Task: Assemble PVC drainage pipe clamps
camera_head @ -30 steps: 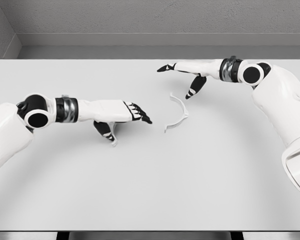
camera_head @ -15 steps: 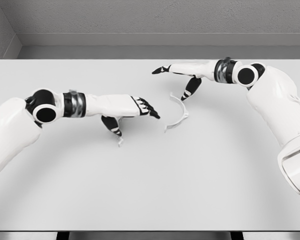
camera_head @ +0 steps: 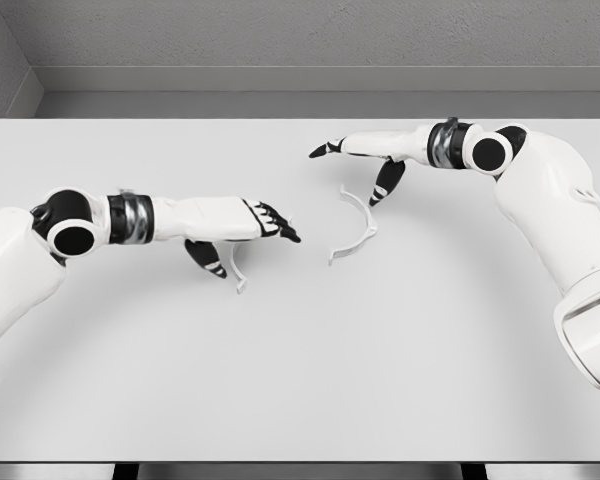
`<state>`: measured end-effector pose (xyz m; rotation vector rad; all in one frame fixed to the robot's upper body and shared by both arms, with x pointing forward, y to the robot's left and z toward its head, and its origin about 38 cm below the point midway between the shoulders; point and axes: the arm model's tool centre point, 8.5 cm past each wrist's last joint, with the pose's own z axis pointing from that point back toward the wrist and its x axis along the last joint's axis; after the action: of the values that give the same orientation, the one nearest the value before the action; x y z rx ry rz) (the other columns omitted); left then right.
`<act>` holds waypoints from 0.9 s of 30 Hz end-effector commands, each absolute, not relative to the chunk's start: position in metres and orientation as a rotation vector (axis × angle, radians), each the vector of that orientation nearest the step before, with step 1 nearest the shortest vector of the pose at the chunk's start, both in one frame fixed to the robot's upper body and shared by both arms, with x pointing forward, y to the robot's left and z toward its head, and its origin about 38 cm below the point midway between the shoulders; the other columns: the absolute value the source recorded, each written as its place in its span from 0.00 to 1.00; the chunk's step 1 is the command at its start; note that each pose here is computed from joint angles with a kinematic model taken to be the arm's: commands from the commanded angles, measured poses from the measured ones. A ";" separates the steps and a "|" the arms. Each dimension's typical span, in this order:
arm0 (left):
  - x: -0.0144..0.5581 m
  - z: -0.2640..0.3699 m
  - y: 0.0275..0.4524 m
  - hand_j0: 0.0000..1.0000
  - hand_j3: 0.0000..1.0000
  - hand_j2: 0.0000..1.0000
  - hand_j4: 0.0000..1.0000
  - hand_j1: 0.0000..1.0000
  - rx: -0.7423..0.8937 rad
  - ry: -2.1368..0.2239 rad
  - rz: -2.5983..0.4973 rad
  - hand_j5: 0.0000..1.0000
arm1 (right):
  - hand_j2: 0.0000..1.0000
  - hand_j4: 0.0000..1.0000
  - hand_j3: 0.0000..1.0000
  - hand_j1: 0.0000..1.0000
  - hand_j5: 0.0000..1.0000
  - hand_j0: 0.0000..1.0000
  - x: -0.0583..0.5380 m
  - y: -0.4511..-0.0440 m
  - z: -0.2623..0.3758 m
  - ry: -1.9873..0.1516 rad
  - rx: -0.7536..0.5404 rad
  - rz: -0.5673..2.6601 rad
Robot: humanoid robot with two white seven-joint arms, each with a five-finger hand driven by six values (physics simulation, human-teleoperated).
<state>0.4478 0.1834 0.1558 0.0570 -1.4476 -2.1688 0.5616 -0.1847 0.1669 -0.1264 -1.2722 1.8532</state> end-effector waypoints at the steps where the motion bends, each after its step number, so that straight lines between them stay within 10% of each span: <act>1: 0.450 0.151 0.178 1.00 1.00 1.00 1.00 1.00 0.044 -1.447 -2.153 1.00 | 1.00 1.00 1.00 1.00 1.00 1.00 0.562 -0.184 0.168 -1.279 -0.125 1.846; 27: 0.456 0.149 0.160 1.00 1.00 1.00 1.00 1.00 0.050 -1.456 -2.162 1.00 | 1.00 1.00 1.00 1.00 1.00 1.00 0.570 -0.184 0.186 -1.261 -0.190 1.890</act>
<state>0.4561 0.1627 0.1483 0.0565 -1.4464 -2.1701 0.5700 -0.1841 0.1867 -0.1770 -1.2740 1.8792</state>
